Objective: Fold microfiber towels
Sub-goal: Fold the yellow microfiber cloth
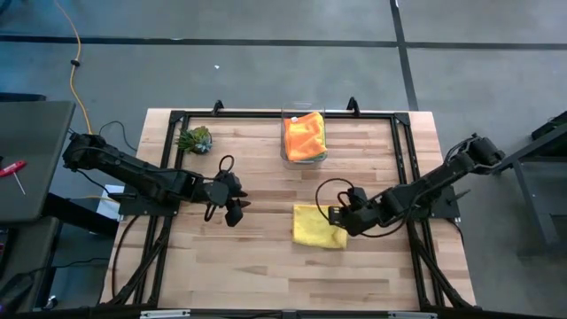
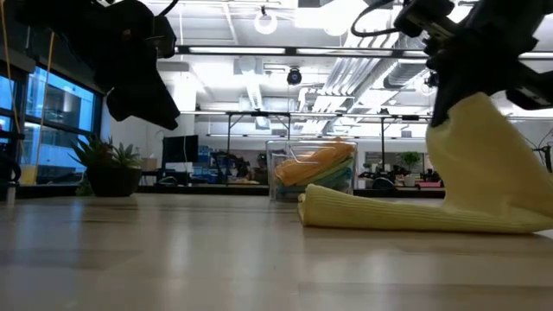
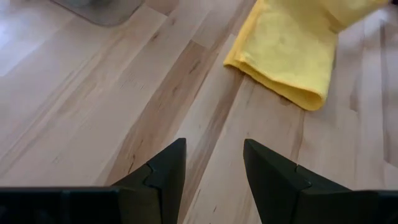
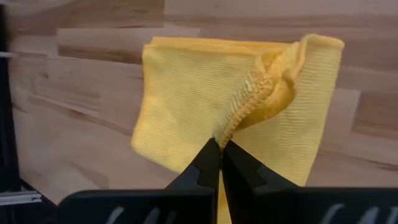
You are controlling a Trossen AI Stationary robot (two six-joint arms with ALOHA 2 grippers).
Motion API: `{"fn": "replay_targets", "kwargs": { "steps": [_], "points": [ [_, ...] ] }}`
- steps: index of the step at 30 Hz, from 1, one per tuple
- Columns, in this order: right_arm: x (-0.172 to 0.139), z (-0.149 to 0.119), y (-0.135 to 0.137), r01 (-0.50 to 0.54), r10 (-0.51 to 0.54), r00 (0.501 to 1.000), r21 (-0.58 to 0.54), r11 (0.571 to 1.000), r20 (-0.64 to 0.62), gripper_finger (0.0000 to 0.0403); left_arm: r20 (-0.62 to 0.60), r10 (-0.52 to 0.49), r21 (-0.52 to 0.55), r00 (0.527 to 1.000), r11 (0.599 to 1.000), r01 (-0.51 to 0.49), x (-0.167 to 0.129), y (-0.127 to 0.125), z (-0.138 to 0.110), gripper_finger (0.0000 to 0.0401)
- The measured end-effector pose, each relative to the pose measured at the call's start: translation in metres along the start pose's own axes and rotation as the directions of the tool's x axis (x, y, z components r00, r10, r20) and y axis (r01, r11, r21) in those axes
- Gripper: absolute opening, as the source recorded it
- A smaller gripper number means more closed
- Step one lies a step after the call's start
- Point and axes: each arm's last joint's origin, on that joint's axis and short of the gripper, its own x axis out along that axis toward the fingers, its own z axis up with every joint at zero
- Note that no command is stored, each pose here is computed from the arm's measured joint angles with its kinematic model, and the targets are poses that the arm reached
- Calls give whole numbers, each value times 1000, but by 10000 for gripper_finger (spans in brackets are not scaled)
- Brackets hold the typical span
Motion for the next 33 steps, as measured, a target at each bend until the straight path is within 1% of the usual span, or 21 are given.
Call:
{"fn": "replay_targets", "kwargs": {
  "steps": [6,12,19,22,25,33],
  "points": [
    [8,3,7,-29,29,1000,-5,1000,-10,0,7,5,-7,1000,1000,-5,0,0,0,152],
    [27,-1,24,-147,147,989,-7,989,-29,0,13,2,-9,1000,1000,-1,0,0,1,152],
    [45,-2,34,-213,213,977,6,977,-35,0,32,-8,-16,999,1000,9,0,-2,3,152],
    [50,-4,34,-210,209,977,-6,978,-44,0,33,-9,-20,999,1000,10,0,-2,3,152],
    [54,-5,31,-182,182,983,-6,983,-39,0,38,-9,-34,999,999,10,0,-2,3,152],
    [57,-6,31,-183,183,982,4,983,-39,0,41,-10,-36,999,999,12,0,-2,4,152]
  ]
}}
